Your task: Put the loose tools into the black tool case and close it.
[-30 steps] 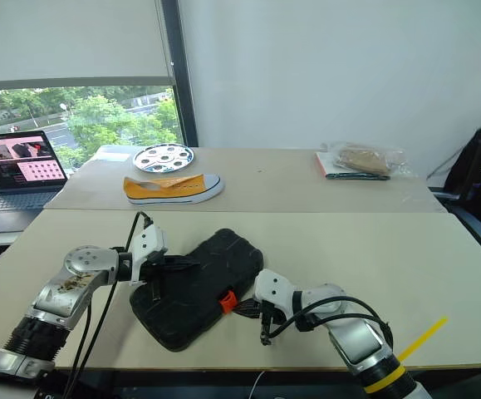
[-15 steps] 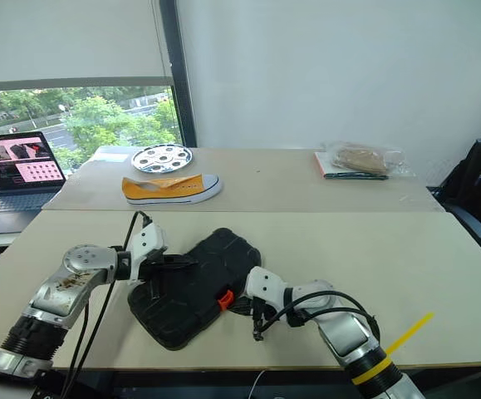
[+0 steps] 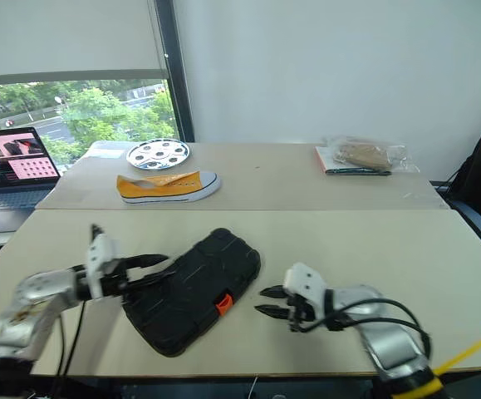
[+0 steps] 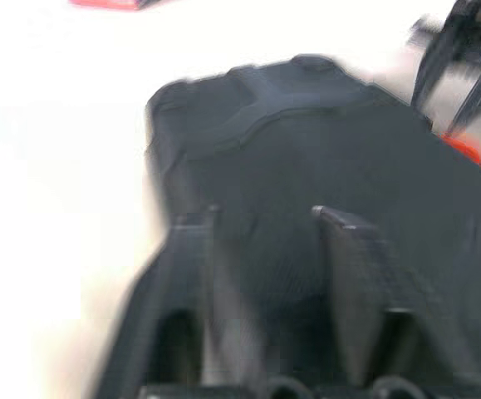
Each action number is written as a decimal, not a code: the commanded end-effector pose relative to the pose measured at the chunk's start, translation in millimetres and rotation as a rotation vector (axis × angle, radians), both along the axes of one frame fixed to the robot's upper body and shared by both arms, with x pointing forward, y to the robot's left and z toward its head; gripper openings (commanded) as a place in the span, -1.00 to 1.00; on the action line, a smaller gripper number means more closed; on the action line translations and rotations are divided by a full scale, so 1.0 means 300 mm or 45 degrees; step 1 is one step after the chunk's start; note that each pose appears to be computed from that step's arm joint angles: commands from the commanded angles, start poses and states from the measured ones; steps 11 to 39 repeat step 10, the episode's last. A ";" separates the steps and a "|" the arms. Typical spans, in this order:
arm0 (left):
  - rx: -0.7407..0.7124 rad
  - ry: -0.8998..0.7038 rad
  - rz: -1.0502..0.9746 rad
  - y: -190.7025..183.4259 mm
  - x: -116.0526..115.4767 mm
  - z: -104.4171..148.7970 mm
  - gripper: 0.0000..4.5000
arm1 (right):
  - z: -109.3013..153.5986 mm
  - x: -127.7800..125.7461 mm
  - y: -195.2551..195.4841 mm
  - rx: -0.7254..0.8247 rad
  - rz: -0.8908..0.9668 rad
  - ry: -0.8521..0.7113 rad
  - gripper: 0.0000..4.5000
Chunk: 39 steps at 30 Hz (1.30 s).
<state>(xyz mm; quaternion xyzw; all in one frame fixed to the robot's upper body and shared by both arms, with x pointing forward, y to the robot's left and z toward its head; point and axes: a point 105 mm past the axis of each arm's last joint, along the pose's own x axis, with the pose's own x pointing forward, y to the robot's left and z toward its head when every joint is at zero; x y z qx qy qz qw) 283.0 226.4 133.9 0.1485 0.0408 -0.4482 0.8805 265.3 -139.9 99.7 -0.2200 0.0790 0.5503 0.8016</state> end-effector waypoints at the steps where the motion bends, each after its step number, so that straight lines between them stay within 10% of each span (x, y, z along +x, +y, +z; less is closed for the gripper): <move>1: 0.071 0.045 0.121 0.129 -0.063 -0.015 0.67 | 0.112 0.002 -0.081 0.054 -0.023 -0.216 0.40; 5: 0.229 0.120 0.291 0.250 -0.133 -0.090 1.00 | 0.131 0.000 -0.179 0.087 -0.053 -0.319 0.97; 39: 0.261 0.094 0.315 0.265 -0.171 -0.119 1.00 | 0.135 0.019 -0.249 0.130 -0.123 -0.281 0.97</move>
